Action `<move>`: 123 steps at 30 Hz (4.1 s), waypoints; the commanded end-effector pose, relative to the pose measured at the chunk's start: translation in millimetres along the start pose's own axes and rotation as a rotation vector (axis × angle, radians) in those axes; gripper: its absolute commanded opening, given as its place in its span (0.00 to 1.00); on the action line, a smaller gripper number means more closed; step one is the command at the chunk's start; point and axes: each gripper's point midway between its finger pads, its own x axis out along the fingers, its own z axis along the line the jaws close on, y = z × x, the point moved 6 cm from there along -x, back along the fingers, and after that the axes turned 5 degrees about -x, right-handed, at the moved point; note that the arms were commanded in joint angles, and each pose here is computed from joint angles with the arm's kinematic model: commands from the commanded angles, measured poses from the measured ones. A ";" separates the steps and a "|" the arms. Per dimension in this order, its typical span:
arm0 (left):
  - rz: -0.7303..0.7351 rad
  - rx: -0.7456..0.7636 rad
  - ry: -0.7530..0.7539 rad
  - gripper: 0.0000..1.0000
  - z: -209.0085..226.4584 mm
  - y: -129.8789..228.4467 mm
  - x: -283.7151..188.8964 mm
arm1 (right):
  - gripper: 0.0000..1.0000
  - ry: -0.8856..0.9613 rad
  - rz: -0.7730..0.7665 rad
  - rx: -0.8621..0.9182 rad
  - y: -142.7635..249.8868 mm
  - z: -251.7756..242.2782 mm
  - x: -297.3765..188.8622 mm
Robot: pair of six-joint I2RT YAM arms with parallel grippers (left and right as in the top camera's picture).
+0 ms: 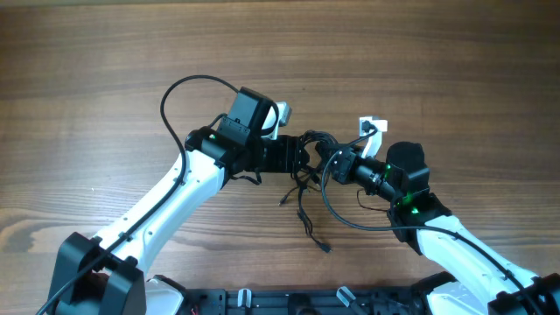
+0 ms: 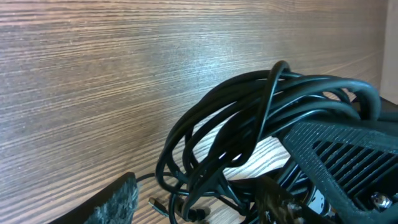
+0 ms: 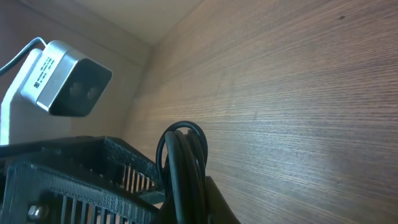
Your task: Untangle cables
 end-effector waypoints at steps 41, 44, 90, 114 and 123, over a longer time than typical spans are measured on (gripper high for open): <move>-0.330 -0.403 0.212 0.04 -13.9 -71.1 -26.3 | 0.78 -0.225 0.121 -0.082 -11.4 2.0 -25.3; -0.333 -0.409 0.209 0.04 -13.3 -71.5 -26.2 | 0.75 -0.225 0.122 -0.082 -11.3 2.1 -25.3; -0.309 -0.445 0.207 0.04 -16.6 -66.0 -22.3 | 0.88 -0.182 -0.111 -0.400 -54.8 -0.7 -48.7; -0.207 -0.080 0.288 0.04 -17.8 -57.8 -29.3 | 0.58 -0.455 0.157 -0.418 -3.0 20.6 -31.8; -0.225 -0.183 0.297 0.04 -14.6 -64.2 -32.8 | 0.67 -0.293 0.118 -0.396 1.3 17.1 -12.0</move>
